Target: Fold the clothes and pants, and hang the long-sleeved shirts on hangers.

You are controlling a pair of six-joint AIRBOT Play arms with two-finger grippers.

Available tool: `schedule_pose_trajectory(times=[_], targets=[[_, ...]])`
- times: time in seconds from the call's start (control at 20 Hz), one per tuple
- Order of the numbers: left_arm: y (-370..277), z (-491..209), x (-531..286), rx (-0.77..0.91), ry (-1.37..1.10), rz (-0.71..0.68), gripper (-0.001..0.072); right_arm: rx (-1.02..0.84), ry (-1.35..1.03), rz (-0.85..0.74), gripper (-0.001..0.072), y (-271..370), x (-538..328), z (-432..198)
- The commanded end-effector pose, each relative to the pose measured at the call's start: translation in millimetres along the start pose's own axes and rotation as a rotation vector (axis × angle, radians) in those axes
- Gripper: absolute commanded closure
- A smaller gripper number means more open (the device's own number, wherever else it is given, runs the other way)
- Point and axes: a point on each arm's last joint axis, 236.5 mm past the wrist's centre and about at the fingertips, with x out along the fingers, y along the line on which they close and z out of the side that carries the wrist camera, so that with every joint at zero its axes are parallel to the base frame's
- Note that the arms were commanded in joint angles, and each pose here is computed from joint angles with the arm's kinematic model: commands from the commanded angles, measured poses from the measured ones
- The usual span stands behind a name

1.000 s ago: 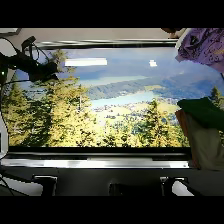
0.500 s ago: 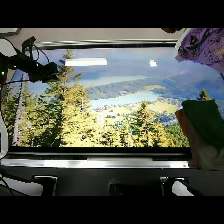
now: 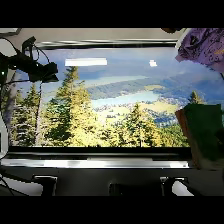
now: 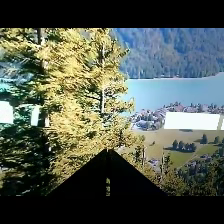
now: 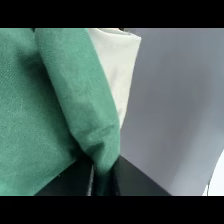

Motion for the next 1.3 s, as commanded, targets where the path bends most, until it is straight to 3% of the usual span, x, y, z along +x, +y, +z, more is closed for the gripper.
schedule_pose_trajectory(times=[0.0, 0.15, 0.2, 0.25, 0.3, 0.35, 0.45, 0.55, 0.6, 0.65, 0.7, 0.8, 0.9, 1.05, 1.25], targets=[[1, -1, 2, -0.001, 0.005, 0.002, 0.0691, -0.009, 0.014, -0.038, 0.0624, -7, 6, -5], [2, -3, 5, -0.004, 0.013, 0.003, 0.0691, -0.018, 0.011, -0.065, 0.0616, -13, 6, -4], [2, -3, 5, -0.004, 0.015, 0.004, 0.069, -0.017, 0.007, -0.08, 0.0541, -17, 6, -3], [2, -4, 5, -0.004, 0.017, 0.004, 0.0691, -0.019, -0.001, -0.092, 0.0379, -19, 5, -1], [2, -4, 5, -0.004, 0.016, 0.004, 0.0691, -0.039, -0.008, -0.092, 0.0266, -19, 5, 0], [2, -4, 5, -0.004, 0.017, 0.004, 0.069, -0.078, -0.023, -0.073, 0.0213, -15, 5, 4], [3, -5, 3, -0.004, 0.022, 0.005, 0.069, -0.132, -0.063, 0.017, 0.0217, 2, -6, 15], [2, -10, -3, -0.001, 0.03, 0.007, 0.069, -0.132, -0.122, 0.215, 0.0248, 36, -34, 29], [0, -9, -9, 0.003, 0.018, 0.006, 0.069, -0.142, -0.148, 0.351, 0.0328, 61, -54, 32], [0, -8, -16, 0.011, 0.001, 0.01, 0.069, -0.172, -0.167, 0.519, 0.0496, 91, -81, 31], [0, -8, -24, 0.038, -0.016, 0.02, 0.069, -0.211, -0.17, 0.691, 0.0592, 120, -109, 22], [5, -18, -34, 0.078, -0.036, 0.048, 0.0691, -0.33, -0.168, 0.938, 0.0677, 167, -160, -11], [9, -43, -33, 0.07, -0.04, 0.053, 0.0691, -0.575, -0.214, 1.033, 0.0677, 200, -195, -66], [16, -93, -30, 0.053, -0.075, 0.04, 0.0691, -0.939, -0.319, 1.051, 0.0677, 225, -225, -159], [24, -125, -43, 0.058, -0.098, 0.048, 0.0691, -1.225, -0.464, 1.037, 0.0677, 233, -242, -246]])
